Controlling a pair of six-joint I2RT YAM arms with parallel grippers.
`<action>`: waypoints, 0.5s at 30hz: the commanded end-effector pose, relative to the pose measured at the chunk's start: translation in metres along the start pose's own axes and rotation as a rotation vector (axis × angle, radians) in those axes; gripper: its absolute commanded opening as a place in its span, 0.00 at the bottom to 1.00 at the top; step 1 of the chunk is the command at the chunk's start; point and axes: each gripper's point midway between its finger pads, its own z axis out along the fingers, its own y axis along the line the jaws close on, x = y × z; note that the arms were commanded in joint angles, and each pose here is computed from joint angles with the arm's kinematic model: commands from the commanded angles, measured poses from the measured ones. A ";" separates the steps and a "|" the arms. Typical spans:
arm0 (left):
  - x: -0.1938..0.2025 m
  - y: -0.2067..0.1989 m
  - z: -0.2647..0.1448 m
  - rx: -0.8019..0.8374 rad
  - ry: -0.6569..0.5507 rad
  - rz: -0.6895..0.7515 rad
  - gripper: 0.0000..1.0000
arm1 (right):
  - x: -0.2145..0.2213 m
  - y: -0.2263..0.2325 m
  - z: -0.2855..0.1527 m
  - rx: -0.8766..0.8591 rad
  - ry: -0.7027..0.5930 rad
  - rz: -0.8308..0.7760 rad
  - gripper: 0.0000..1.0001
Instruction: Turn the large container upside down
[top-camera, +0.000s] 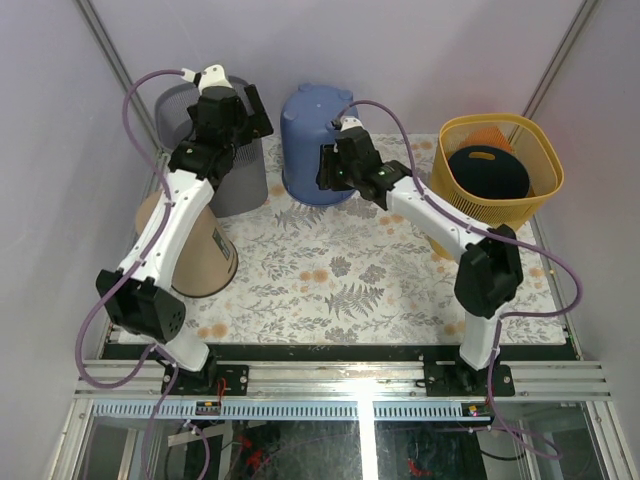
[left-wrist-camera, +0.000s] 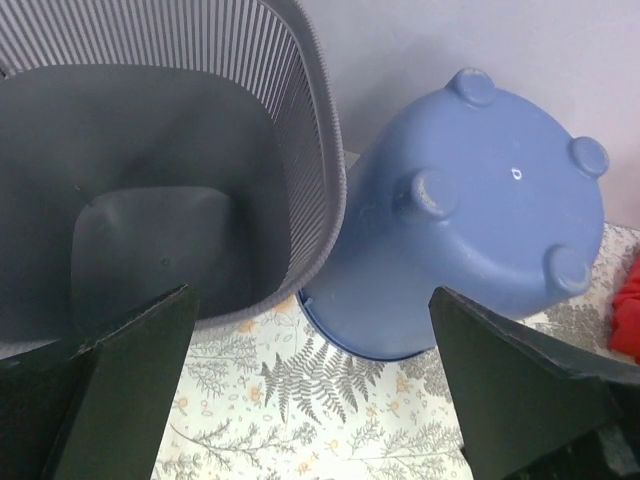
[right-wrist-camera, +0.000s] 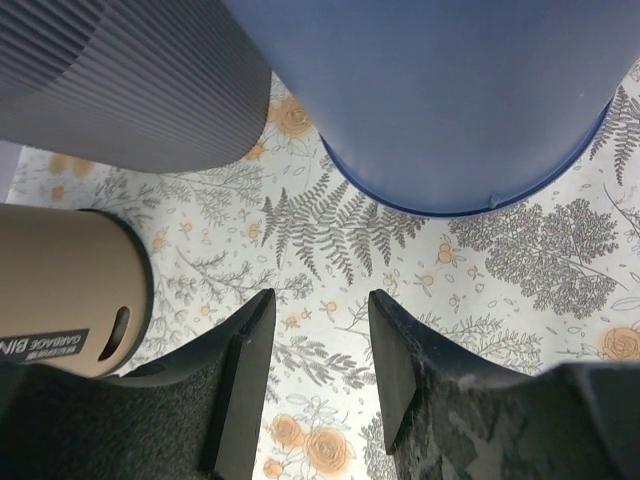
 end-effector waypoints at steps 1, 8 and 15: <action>-0.030 -0.008 0.026 0.009 -0.131 0.013 1.00 | -0.013 0.010 -0.026 -0.056 -0.048 0.016 0.49; -0.021 -0.002 0.077 -0.078 -0.125 0.019 0.98 | 0.001 0.000 -0.045 -0.037 -0.033 0.023 0.49; -0.009 -0.002 0.105 -0.105 -0.107 0.043 0.77 | 0.002 -0.013 -0.052 -0.002 -0.045 0.020 0.49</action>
